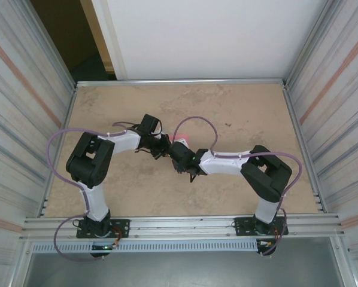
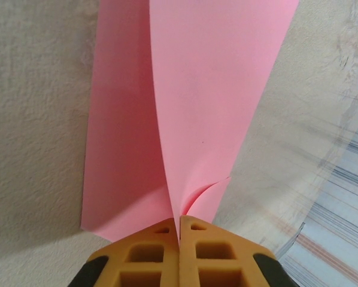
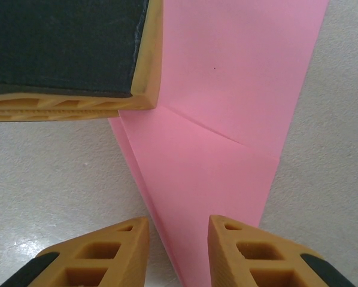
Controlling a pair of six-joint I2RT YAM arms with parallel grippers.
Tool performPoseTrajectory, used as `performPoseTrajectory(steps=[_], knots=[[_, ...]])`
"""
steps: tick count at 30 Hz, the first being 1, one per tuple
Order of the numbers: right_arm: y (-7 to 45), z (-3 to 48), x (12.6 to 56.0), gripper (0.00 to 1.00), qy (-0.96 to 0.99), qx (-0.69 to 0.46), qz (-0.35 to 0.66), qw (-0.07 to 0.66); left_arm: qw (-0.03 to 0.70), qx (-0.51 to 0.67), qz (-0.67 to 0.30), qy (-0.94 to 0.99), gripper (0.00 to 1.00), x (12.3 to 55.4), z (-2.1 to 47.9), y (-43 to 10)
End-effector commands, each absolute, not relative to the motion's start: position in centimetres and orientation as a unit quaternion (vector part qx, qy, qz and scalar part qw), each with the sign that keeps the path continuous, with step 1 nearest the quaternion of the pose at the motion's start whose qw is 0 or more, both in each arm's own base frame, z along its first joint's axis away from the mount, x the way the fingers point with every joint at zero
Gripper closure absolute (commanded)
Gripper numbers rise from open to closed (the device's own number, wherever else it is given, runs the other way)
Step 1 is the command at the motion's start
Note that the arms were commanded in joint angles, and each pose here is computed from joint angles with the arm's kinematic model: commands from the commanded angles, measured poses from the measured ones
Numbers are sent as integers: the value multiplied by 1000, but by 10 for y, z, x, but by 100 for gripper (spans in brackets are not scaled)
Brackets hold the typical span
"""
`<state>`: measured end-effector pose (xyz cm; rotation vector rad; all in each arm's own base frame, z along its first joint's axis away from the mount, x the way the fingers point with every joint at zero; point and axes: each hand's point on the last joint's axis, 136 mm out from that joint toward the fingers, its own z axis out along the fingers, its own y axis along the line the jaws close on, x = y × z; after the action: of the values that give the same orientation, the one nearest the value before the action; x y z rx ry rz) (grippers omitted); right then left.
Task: Fold a paper plane with a square sheet of paper (pick it up from the middle)
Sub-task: Fourth fold the wing at the center of the table.
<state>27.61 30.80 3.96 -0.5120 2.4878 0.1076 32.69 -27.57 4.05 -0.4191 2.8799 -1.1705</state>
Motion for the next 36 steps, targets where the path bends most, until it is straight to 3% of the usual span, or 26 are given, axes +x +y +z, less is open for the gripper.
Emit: performPoseTrajectory(steps=[1,28,36], knots=[[305,36,281,70,934,-197,16,297,19,-128,-386,913,97,331,63,-280],[285,37,286,78,932,-193,-32,304,13,-123,-390,913,96,332,67,-283],[285,34,285,83,933,-196,-33,299,16,-121,-389,913,88,334,71,-282]])
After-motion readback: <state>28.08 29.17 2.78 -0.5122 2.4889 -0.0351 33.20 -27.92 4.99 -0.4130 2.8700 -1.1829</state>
